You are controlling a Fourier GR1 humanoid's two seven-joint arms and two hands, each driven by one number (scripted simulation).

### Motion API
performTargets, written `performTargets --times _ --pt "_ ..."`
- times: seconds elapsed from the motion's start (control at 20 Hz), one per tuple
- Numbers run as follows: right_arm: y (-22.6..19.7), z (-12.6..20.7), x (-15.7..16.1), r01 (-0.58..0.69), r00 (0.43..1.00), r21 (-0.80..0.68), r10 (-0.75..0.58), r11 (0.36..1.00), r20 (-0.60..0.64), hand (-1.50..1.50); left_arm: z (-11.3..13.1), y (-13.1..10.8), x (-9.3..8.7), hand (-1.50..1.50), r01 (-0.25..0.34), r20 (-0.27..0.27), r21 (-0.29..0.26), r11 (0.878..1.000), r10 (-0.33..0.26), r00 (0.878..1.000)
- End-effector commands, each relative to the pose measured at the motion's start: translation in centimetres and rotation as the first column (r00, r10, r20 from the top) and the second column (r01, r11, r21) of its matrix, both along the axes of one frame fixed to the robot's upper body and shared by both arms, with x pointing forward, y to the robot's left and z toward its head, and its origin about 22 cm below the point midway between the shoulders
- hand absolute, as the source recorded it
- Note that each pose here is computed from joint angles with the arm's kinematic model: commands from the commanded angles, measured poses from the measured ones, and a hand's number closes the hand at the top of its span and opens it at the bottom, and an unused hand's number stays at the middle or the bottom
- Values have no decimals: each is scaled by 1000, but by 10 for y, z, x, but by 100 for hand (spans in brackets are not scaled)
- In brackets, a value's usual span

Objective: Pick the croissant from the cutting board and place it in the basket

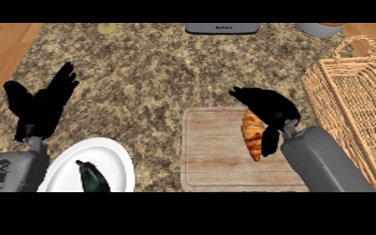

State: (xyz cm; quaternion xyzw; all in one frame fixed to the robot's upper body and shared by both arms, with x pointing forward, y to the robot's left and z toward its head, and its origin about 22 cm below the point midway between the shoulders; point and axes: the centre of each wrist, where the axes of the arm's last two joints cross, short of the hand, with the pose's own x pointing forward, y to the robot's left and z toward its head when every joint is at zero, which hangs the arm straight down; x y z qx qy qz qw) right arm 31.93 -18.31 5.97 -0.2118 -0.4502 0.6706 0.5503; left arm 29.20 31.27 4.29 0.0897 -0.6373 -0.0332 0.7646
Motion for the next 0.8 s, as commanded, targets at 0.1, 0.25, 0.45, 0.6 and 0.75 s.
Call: performTargets --times 0.1,0.25,0.45,0.6,0.75 --pt "0 -8 16 -38 999 55 39 998 -34 -150 3 0 14 0 -6 1 -14 1000 6 1000" --pt "-15 1 -2 -55 997 53 58 997 -43 -150 0 4 -1 0 16 -12 -2 1000 -16 1000" --pt "-14 -21 -17 -61 998 2 61 998 -15 -150 2 2 -5 0 7 -15 7 1000 -6 1000" --pt "-18 -20 -14 -25 1000 -20 25 999 1 -150 -10 3 9 0 -4 -8 0 1000 4 1000" --pt "-1 -25 -11 -24 1000 -63 25 998 4 -150 0 -4 5 0 11 4 8 1000 -11 1000"
